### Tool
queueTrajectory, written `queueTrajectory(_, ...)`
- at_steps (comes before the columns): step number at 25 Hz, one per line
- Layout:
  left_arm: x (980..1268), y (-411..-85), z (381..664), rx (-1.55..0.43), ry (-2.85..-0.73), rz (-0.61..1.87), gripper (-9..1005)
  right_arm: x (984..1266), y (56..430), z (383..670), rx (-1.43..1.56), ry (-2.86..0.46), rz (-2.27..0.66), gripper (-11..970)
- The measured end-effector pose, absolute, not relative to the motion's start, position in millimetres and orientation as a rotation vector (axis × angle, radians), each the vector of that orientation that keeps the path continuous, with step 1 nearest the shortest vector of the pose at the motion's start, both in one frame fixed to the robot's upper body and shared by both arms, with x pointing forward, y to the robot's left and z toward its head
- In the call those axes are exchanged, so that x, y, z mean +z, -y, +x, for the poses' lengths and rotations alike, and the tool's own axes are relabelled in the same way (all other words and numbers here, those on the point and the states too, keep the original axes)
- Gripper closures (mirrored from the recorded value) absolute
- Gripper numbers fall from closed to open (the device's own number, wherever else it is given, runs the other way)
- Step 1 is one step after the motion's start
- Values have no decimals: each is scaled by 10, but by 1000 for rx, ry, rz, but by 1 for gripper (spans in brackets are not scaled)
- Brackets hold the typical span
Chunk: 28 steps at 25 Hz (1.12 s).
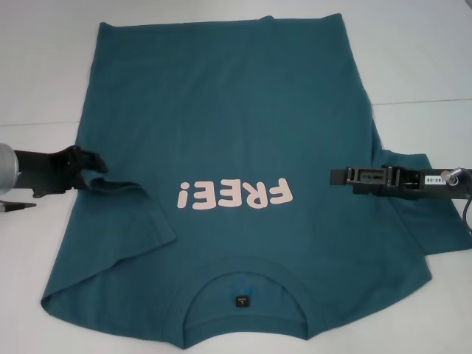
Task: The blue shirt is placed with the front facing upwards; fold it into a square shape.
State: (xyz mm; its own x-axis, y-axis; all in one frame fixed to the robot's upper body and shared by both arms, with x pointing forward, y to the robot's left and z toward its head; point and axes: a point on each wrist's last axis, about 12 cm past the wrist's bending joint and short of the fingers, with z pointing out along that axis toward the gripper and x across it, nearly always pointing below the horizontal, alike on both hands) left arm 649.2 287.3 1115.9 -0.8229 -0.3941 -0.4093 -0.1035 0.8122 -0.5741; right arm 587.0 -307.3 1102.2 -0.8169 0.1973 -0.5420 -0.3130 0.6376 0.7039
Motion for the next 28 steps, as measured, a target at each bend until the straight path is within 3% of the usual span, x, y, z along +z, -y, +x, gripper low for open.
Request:
queueTrajectory(7,10995,-2898,6465,-694,-2461,-424,466,11015,3080,5862,1124,-2267,-87,61)
queueTrajectory(13,10892,-2734,6500,-680,-2453,-413,465,11001,3093,5845,1124,-2270,-81,62)
queueTrajectory(22,11140,-2474,6671,-797,-2269,-294,464,10982,3106,5830,1119,-2272,-75,62)
queueTrajectory(28,11139,-2558,6600,-868,-2216,-265,465,10976,3100,5830,1113,-2267,-85,62)
